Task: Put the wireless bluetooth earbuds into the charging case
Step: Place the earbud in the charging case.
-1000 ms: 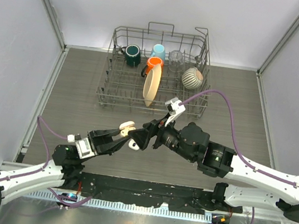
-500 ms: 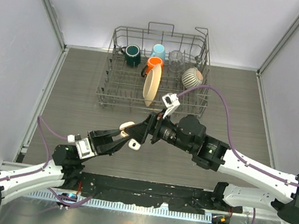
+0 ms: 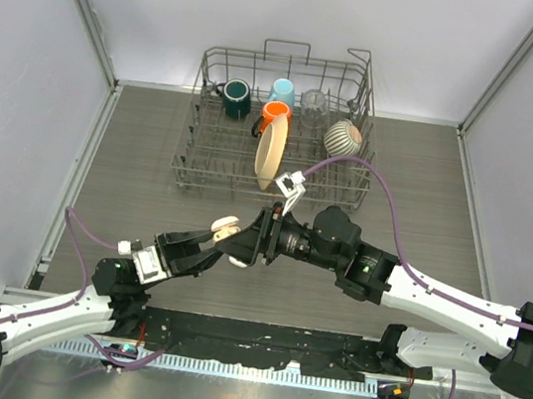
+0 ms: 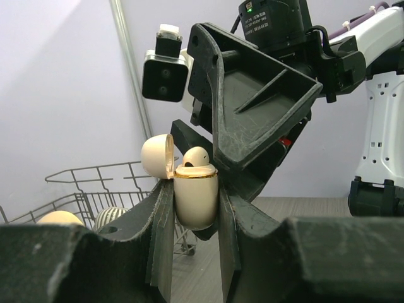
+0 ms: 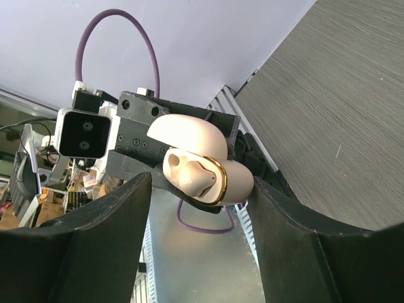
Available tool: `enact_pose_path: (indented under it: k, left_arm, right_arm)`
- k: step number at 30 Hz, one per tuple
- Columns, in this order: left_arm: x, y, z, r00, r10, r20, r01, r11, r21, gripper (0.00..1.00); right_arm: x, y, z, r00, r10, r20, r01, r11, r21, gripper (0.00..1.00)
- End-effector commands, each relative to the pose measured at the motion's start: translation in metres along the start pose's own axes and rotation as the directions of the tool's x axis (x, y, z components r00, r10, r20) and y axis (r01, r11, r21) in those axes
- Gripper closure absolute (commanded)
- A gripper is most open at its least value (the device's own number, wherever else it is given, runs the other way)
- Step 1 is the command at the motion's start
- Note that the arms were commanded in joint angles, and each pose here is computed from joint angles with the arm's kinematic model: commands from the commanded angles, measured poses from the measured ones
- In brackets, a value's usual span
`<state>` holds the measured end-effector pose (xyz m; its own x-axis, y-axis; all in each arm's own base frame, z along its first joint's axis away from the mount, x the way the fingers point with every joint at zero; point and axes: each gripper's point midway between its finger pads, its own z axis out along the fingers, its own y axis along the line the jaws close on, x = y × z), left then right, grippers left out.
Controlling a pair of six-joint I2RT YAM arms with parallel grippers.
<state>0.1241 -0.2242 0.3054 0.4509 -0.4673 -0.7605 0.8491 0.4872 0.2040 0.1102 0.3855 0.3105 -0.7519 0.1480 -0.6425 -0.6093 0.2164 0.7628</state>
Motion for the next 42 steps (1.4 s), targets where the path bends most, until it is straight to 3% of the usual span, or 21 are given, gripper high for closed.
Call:
enact_pose_path:
  k: [1, 3, 7, 10, 12, 16, 17, 21, 37, 42]
  left_arm:
    - [0.004, -0.002, -0.010, 1.000, 0.014, 0.009, -0.014, 1.000, 0.001, 1.00]
    - [0.004, -0.002, -0.010, 1.000, 0.014, 0.011, -0.014, 1.000, 0.002, 1.00]
    - [0.003, -0.003, -0.010, 1.000, 0.015, 0.014, -0.015, 1.000, 0.004, 1.00]
    - [0.004, -0.002, -0.010, 1.000, 0.014, 0.009, -0.014, 1.000, 0.001, 1.00]
    - [0.004, -0.002, -0.009, 1.000, 0.014, 0.008, -0.014, 1.000, 0.001, 1.00]
    - [0.006, -0.001, -0.009, 1.000, 0.015, 0.001, -0.015, 1.000, -0.003, 1.00]
    - [0.007, -0.001, -0.009, 1.000, 0.014, -0.003, -0.014, 1.000, -0.004, 1.00]
    - [0.011, 0.000, -0.009, 1.000, 0.012, -0.017, -0.013, 1.000, -0.010, 1.00]
    - [0.022, 0.000, -0.009, 0.998, 0.012, -0.065, -0.012, 1.000, -0.006, 1.00]
    - [0.021, 0.000, -0.009, 0.998, 0.020, -0.058, -0.020, 1.000, -0.009, 1.00]
  right_arm:
    - [-0.017, 0.019, 0.000, 0.998, -0.003, 0.058, 0.007, 0.997, -0.077, 0.32]
    - [-0.021, 0.020, -0.002, 0.997, -0.002, 0.074, 0.007, 0.997, -0.076, 0.26]
    - [-0.030, 0.021, -0.004, 0.995, 0.000, 0.096, 0.008, 0.997, -0.077, 0.27]
    - [-0.028, 0.022, -0.004, 0.997, 0.002, 0.082, 0.005, 0.996, -0.086, 0.34]
    - [-0.025, 0.022, -0.002, 0.998, 0.002, 0.067, 0.004, 0.995, -0.095, 0.44]
    - [-0.024, 0.027, -0.001, 0.998, 0.003, 0.055, 0.004, 0.993, -0.120, 0.56]
    - [-0.023, 0.027, -0.001, 0.999, -0.002, 0.053, 0.008, 0.992, -0.122, 0.63]
    - [-0.024, 0.033, -0.001, 0.999, -0.023, 0.047, 0.030, 0.989, -0.145, 0.70]
    - [-0.026, 0.024, 0.002, 0.991, -0.131, 0.018, 0.132, 0.989, -0.070, 0.71]
    - [-0.030, 0.024, -0.002, 0.989, -0.146, 0.029, 0.147, 0.987, -0.059, 0.47]
